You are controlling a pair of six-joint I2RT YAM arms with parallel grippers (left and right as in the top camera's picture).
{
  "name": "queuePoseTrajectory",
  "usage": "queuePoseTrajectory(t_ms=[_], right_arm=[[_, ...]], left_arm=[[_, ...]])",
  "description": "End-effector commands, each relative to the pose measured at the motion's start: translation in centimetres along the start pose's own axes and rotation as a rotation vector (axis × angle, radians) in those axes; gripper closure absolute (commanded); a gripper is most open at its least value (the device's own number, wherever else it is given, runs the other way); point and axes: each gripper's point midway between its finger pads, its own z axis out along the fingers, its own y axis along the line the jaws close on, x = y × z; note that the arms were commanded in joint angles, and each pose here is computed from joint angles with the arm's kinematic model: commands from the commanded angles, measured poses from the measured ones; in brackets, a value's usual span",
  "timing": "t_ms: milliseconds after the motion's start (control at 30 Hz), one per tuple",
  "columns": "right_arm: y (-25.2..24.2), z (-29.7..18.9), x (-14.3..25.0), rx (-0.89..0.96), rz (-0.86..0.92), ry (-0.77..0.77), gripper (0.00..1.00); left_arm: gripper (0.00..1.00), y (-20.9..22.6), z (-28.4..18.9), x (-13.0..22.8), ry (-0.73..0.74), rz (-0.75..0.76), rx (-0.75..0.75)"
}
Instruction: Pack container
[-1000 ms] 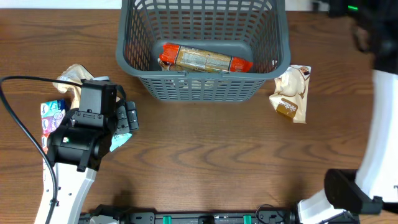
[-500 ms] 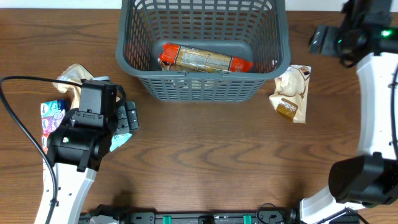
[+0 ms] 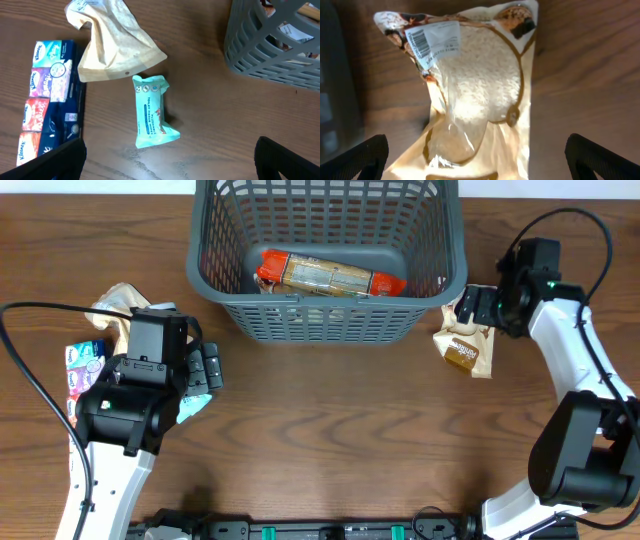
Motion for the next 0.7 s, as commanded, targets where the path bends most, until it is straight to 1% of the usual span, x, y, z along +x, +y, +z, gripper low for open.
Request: queuePoseTrajectory(t_ms=[0,233,467,667], right_arm=[[1.0,1.3,1.4,-0.039,-0.020,0.012,0.01],[2.1,2.9,1.0,-0.073,-0.037,-0.032,0.01],[3.1,6.7,2.8,-0.086,-0.012,0.043,0.00],[2.9,8.2,3.7,-0.080,-0.010,0.079,0.01]], left_arm=[[0.03,0.2,-0.1,0.0,0.002,0.010,-0.004],[0.03,0.2,-0.1,0.1,0.003,0.011,-0.004],[0.03,0.3,-0.1,0.6,0.023,0.016,-0.010],[0.03,0.4,-0.1,0.8,0.033,0.018,-0.013]])
